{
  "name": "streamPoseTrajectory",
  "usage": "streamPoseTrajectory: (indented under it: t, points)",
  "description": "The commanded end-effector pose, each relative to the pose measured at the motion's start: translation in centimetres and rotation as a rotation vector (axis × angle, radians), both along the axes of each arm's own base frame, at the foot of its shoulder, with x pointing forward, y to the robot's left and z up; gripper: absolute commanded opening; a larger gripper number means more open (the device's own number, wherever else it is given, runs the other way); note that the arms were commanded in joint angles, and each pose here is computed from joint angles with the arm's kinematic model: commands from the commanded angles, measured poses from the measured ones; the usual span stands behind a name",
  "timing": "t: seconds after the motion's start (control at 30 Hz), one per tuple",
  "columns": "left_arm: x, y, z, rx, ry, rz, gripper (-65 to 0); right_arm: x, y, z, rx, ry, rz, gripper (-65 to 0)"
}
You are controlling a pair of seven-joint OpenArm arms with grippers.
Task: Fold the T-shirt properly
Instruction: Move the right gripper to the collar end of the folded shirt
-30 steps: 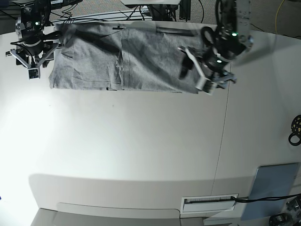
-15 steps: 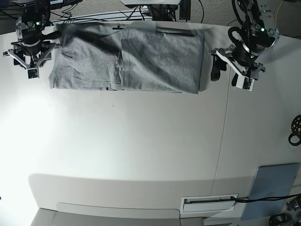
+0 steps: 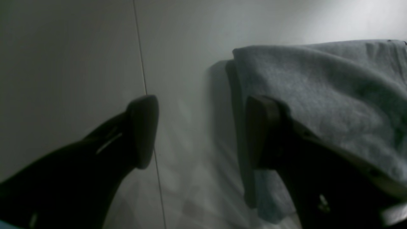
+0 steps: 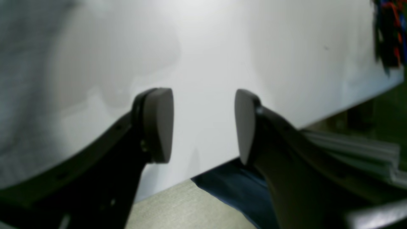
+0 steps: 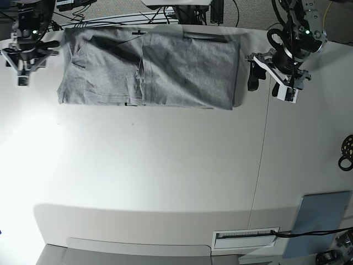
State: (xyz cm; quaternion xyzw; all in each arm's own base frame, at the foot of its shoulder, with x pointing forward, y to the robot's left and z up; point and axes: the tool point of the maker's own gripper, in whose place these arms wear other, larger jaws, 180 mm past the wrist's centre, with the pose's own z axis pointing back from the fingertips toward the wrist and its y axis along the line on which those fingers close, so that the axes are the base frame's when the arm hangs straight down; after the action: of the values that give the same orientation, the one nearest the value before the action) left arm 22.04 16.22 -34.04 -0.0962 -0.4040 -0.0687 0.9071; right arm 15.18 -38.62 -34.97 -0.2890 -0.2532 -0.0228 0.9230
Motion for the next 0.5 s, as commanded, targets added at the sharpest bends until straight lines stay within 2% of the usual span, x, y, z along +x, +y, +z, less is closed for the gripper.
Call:
streamPoseTrajectory:
  t: [0.0,0.1,0.2,0.33,0.47]
  points:
    - [0.4,-0.1,0.9,-0.007,-0.036,-0.005,-22.5,0.4,-1.3,1.2,-0.037,-0.029,-0.004,-34.3]
    - [0.4,-0.1,0.9,-0.007,-0.037,-0.005,-22.5,-0.2,-2.9,1.2,0.013,-0.027,-0.040,-34.3]
    - [0.4,-0.1,0.9,-0.007,-0.036,-0.005,-22.5,-0.1,-3.1,1.3,0.122,-0.061,-0.041,-34.3]
    - [0.4,-0.1,0.9,-0.008,-0.036,-0.005,-22.5,0.8,-1.3,1.5,0.308,-0.111,0.013,-34.3]
    - [0.4,-0.1,0.9,-0.007,-0.036,-0.005,-22.5,0.8,1.2,1.0,0.439,-0.082,0.080,-34.3]
